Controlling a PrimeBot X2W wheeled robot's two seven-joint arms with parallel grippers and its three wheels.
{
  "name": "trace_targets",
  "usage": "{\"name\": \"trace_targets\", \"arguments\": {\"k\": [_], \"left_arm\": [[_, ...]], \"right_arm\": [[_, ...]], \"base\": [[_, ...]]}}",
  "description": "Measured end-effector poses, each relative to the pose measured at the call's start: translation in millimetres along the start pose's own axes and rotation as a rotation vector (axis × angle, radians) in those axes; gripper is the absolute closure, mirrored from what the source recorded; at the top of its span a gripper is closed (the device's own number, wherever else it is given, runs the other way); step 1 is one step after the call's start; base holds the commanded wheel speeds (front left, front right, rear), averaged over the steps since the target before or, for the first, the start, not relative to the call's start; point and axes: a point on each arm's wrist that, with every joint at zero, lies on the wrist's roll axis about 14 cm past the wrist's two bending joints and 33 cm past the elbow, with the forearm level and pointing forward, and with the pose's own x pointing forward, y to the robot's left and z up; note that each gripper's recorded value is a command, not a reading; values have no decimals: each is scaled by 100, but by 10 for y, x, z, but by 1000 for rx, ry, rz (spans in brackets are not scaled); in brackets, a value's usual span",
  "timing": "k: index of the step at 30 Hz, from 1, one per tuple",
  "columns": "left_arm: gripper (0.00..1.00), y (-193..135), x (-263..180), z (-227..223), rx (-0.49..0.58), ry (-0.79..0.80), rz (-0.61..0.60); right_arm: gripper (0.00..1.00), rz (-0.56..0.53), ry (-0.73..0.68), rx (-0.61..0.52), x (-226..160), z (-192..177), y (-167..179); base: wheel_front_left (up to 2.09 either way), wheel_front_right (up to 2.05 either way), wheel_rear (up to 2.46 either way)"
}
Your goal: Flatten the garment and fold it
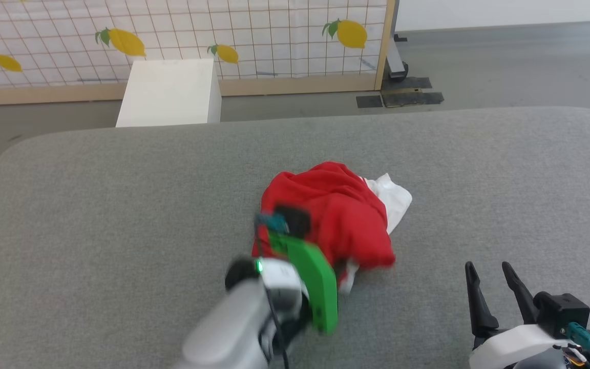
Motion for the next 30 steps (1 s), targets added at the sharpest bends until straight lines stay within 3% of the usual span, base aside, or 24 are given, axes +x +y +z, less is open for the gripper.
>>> {"name": "trace_targets", "arguments": {"k": [4,9,11,12,17,21,25,30], "left_arm": [[100,201,-110,-883,-42,254,99],[100,305,-173,-1030,-103,299,139],[42,327,-169,-889,-140,236,145],[0,335,-172,-818,-160,210,146],[0,266,-238,-101,-275,-39,92],[0,318,-503,576,-289,-276,92],[0,565,-960,1133,-248,-519,173],[0,995,-1503,1302,-95,-696,389]], "right_arm": [[0,4,13,2,19,-49,16],[0,14,26,17,38,-96,55],[0,20,30,20,49,-110,74],[0,24,30,21,54,-114,88],[0,47,29,18,84,-117,162],[0,65,19,16,109,-85,214],[0,79,2,22,130,-30,263],[0,93,-23,22,161,47,311]], "base": [[0,0,0],[0,0,0],[0,0,0],[0,0,0],[0,0,0],[0,0,0],[0,0,0],[0,0,0]]}}
